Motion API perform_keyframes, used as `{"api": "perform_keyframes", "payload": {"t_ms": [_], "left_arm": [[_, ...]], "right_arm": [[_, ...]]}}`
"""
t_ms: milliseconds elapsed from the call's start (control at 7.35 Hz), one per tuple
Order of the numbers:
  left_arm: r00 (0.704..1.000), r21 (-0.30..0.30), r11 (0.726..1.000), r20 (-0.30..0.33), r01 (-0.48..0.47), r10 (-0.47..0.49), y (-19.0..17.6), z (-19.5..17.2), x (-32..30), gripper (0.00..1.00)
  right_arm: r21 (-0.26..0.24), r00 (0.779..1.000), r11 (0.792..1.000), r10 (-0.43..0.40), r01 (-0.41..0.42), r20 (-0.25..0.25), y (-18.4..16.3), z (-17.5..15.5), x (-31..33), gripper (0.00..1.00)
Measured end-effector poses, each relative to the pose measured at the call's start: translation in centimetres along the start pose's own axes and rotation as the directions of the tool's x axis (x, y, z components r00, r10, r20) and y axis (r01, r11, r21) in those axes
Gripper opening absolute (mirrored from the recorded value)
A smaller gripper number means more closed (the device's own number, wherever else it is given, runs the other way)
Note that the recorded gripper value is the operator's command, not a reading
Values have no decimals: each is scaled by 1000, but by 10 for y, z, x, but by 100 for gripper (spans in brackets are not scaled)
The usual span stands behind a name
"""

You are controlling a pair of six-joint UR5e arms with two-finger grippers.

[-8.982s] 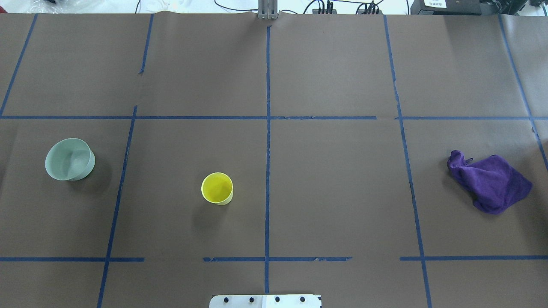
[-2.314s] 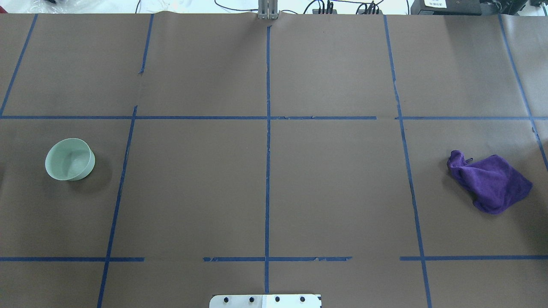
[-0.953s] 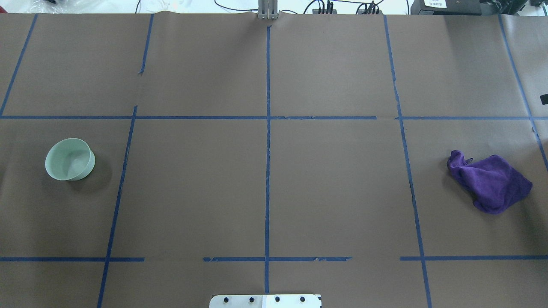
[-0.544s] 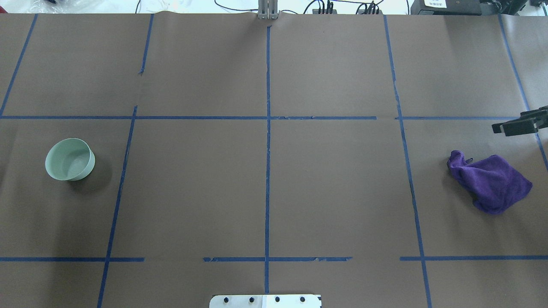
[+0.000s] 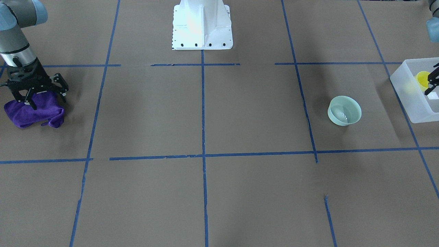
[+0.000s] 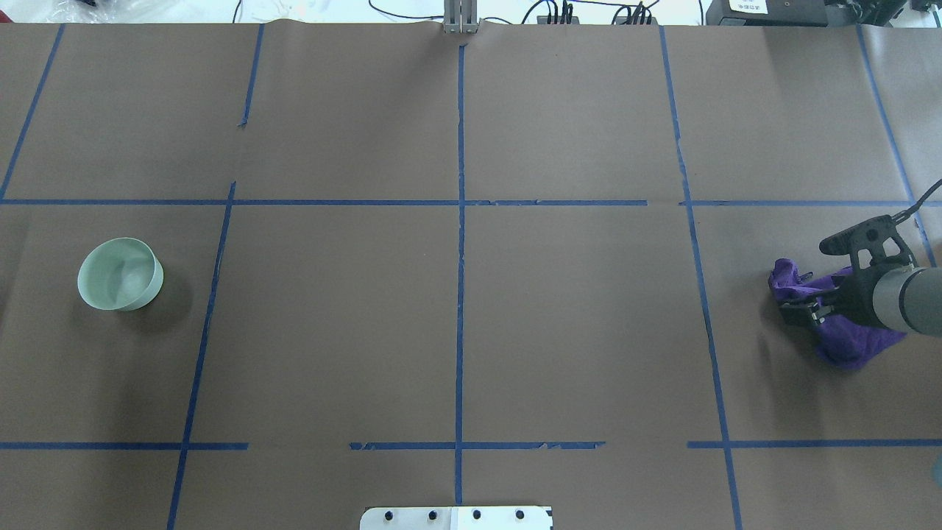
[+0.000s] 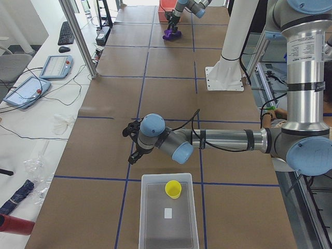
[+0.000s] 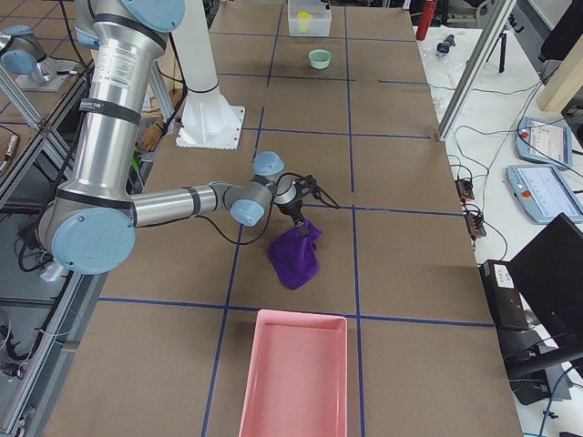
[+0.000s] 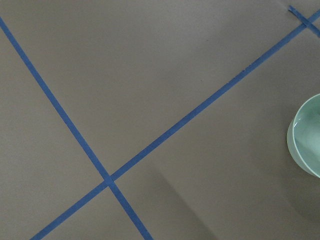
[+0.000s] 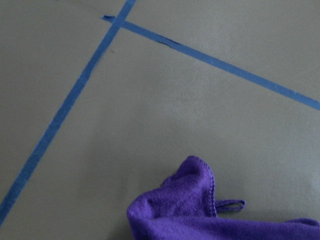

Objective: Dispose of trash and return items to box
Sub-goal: 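Reach the right gripper down onto the purple cloth, then grasp the purple cloth with the right gripper and lift it away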

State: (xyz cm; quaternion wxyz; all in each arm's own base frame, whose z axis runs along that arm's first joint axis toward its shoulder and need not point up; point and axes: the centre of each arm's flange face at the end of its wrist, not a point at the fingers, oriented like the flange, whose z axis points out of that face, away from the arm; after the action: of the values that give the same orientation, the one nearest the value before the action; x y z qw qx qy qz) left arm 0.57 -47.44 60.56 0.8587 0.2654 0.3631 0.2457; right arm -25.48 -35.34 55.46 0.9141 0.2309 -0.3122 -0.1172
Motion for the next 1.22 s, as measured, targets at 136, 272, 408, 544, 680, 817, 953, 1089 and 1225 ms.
{"api": "perform_keyframes", "payload": {"t_ms": [136, 272, 408, 544, 680, 817, 953, 1089, 1225], "left_arm": [[1000, 3, 1000, 2, 0, 0, -2, -1, -1, 100], [1000, 7, 1000, 3, -2, 2, -5, -2, -1, 100], [1000, 8, 1000, 3, -3, 3, -6, -2, -1, 100], [1000, 9, 1000, 4, -3, 3, -6, -3, -1, 100], [1000, 9, 1000, 4, -3, 3, -6, -3, -1, 100], [1000, 9, 1000, 5, -3, 3, -6, -3, -1, 100], [1000, 9, 1000, 5, -3, 2, -6, -3, -1, 100], [1000, 11, 1000, 6, -3, 3, -8, -4, -1, 100], [1000, 14, 1000, 7, -5, 4, -11, -7, 1, 100]], "right_arm": [[-18, 999, 999, -27, 26, -27, 13, 6, 0, 0], [-35, 997, 998, -60, 59, -41, 22, 11, 0, 0], [-44, 995, 995, -87, 85, -46, 25, 13, 0, 0], [-44, 994, 994, -101, 98, -52, 24, 14, -1, 0], [-37, 993, 994, -102, 99, -64, 20, 12, 2, 0], [-38, 991, 994, -105, 102, -78, 9, 6, 14, 0], [-55, 985, 990, -138, 133, -99, -15, -10, 41, 0], [-84, 974, 979, -196, 187, -117, -41, -36, 81, 0], [-110, 961, 965, -252, 240, -116, -55, -64, 127, 0]]}}
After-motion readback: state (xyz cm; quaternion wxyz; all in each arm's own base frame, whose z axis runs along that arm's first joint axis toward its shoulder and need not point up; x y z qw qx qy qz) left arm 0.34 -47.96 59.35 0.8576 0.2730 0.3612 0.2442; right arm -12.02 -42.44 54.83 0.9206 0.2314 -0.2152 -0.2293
